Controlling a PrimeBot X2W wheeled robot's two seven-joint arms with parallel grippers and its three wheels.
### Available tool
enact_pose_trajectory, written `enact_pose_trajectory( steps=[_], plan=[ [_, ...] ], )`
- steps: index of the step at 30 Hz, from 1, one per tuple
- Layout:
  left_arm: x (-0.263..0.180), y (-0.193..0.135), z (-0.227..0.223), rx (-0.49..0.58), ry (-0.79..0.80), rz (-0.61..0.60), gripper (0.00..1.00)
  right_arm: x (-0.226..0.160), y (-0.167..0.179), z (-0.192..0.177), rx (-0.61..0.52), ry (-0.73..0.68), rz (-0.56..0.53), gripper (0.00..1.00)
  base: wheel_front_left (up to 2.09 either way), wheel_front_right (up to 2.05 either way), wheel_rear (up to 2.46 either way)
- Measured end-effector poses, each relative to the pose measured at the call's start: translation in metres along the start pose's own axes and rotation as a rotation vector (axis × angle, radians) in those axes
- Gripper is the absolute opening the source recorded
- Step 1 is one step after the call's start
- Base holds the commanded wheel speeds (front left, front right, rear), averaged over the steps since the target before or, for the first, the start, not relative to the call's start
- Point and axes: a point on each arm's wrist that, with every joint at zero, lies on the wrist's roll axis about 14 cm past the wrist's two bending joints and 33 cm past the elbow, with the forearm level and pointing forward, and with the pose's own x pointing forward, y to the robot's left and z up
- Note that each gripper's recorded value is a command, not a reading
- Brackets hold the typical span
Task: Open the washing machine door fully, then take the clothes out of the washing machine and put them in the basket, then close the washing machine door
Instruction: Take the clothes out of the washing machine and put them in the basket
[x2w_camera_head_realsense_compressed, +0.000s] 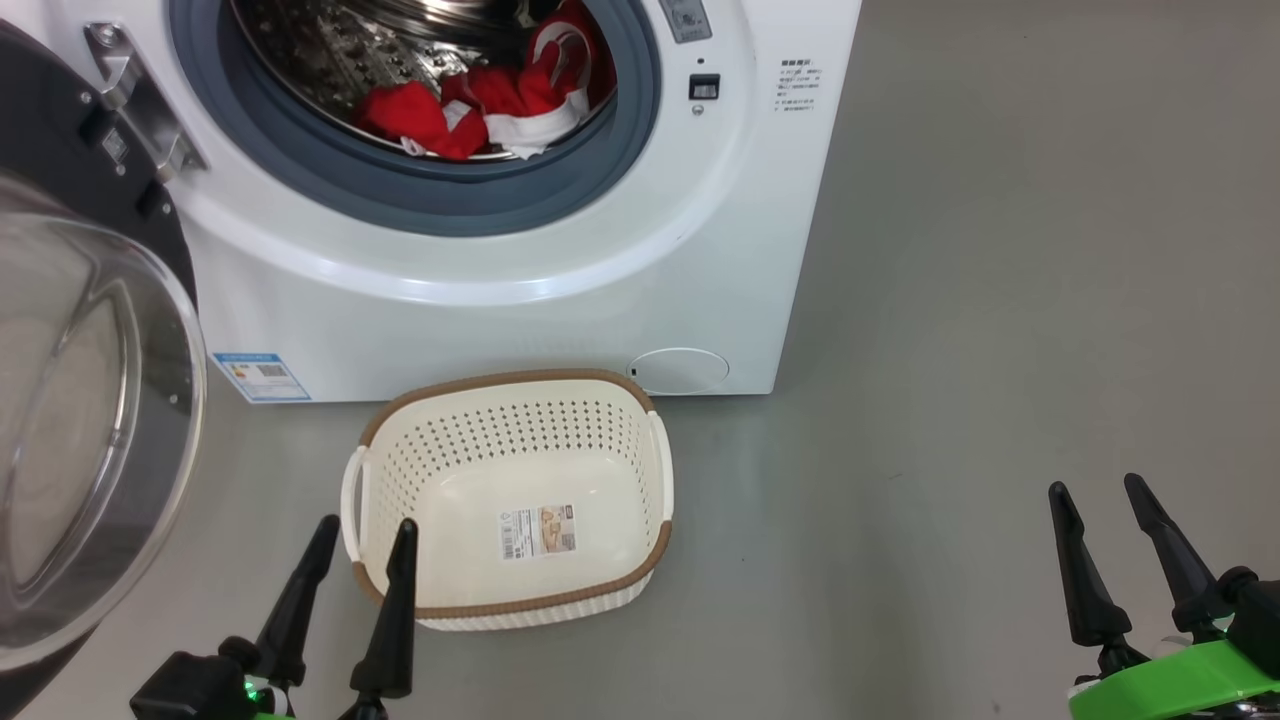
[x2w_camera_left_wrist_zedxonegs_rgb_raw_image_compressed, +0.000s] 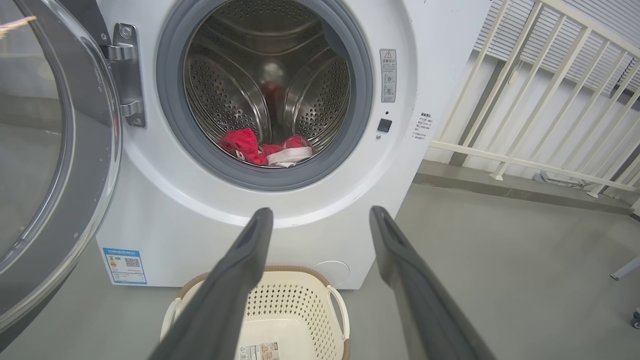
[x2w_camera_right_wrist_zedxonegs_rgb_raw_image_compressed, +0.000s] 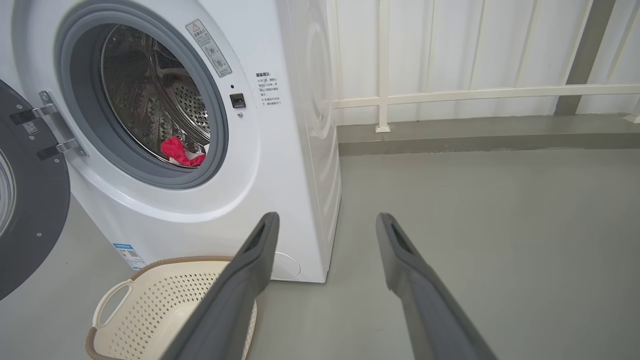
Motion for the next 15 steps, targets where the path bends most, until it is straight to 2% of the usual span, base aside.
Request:
enact_pose_trajectory(
  steps=[15],
  plan=[
    [0.0019, 0.0044, -0.0036, 0.004, 0.011, 0.010, 1.00, 0.0030, 0.0015, -0.0070, 0.004, 0.020, 0.002, 1.00, 1.14, -1.14, 0.00]
  ],
)
